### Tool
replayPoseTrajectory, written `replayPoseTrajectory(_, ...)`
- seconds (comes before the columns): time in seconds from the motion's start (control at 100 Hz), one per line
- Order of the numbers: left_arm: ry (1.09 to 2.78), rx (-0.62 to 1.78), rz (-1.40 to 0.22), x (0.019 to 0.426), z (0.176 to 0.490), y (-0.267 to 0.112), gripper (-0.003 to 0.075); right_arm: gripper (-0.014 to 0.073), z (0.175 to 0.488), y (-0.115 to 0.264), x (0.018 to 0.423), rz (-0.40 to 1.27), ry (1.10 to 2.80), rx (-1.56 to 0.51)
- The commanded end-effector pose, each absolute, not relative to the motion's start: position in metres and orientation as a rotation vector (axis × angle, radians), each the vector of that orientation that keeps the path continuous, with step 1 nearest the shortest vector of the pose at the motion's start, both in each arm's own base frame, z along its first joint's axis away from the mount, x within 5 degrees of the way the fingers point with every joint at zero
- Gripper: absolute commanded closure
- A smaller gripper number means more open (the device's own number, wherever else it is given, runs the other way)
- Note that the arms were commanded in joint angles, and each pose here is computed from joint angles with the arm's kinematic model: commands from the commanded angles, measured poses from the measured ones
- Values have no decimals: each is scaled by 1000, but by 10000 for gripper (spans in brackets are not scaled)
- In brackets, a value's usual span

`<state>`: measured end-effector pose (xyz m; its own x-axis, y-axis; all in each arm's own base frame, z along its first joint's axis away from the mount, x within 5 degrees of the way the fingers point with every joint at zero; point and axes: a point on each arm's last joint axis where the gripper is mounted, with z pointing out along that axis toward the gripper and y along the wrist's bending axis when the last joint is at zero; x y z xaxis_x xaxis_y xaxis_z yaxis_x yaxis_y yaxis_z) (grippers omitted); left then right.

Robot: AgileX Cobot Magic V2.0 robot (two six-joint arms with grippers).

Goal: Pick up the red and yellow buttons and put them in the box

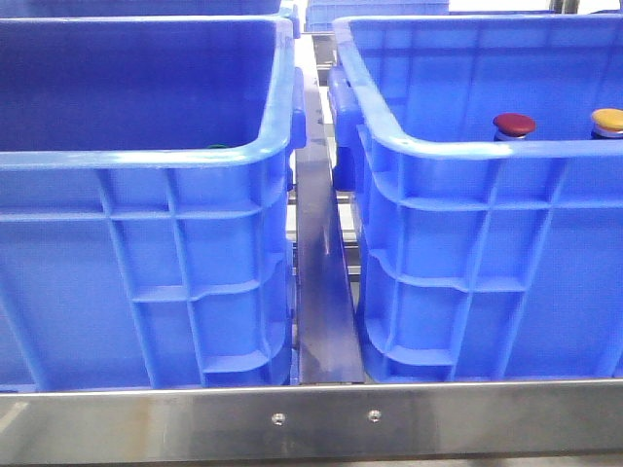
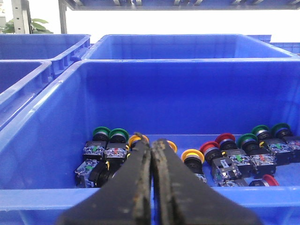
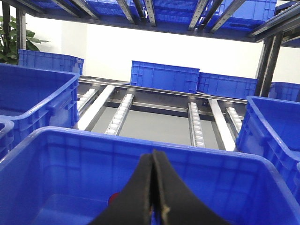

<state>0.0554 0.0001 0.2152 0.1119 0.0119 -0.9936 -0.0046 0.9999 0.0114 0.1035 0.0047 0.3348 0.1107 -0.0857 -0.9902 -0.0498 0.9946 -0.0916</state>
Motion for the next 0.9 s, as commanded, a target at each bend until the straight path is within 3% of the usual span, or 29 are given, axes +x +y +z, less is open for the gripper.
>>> replayPoseTrajectory(0.0, 1395, 9, 2, 55, 208, -1, 739, 664, 345, 7, 102, 79, 1420, -57)
replayPoseTrajectory(0.89, 1395, 9, 2, 55, 208, -1, 739, 664, 344, 9, 102, 69, 1423, -95)
